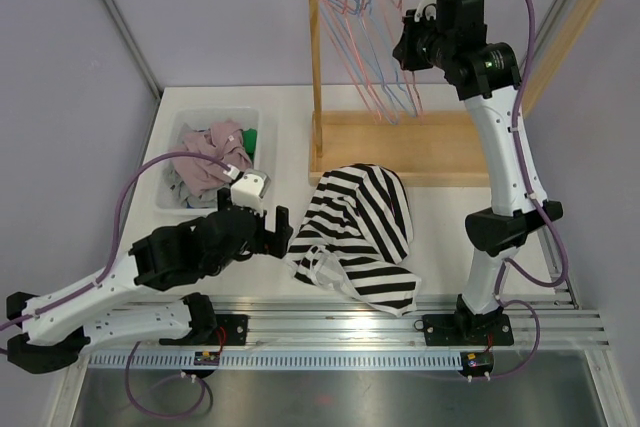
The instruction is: Remove the tank top from the hanger
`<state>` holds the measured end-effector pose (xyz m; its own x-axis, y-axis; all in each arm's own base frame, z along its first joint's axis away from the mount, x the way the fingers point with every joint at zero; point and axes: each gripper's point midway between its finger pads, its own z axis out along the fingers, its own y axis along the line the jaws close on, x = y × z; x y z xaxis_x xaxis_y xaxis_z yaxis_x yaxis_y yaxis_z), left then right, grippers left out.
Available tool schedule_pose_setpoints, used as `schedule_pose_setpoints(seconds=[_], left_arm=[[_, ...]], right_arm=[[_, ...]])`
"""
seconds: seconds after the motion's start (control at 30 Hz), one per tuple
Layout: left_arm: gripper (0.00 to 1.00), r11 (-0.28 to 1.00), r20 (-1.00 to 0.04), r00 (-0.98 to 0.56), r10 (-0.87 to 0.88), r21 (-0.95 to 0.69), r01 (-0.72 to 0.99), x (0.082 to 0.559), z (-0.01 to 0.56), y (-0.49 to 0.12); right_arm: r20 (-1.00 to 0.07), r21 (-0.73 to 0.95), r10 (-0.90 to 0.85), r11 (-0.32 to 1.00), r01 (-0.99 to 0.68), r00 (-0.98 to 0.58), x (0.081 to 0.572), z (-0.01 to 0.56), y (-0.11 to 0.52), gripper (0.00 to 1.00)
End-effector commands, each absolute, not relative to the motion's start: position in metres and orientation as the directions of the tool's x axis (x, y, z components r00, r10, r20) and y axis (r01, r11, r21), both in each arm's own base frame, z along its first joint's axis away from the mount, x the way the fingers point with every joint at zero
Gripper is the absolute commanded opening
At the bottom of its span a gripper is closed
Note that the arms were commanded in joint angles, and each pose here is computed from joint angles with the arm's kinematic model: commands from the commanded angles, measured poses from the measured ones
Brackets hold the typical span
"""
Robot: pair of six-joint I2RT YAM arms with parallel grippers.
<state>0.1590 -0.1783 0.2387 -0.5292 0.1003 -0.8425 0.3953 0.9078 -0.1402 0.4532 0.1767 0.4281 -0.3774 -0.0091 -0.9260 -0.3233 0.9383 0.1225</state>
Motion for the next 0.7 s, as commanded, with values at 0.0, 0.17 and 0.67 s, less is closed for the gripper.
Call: schedule_pose_setpoints(seconds=[0.0,0.17,0.67], left_arm=[[0.99,0.908,-0.868,-0.490,0.082,-0.138,0.395,0.169,0.251,-0.190],[0.99,0.891,-0.867,-0.488,0.097,-0.142,0.431,0.182,0.241,-0.230],[0.99,0.851,-0.753,-0.611,0.243,-0.137,0.508,0.210,0.130,-0.363]], right_arm=[[-0.930,0.164,0.014,0.910,-0.380,-0.367,0.443,0.439,0.189,0.00],[-0.921,0.161,0.001,0.912,-0.378,-0.389,0.439,0.433,0.187,0.04],[-0.981,0.062,0.039,0.991,-0.119,-0.190,0.327,0.501,0.084,1.00]])
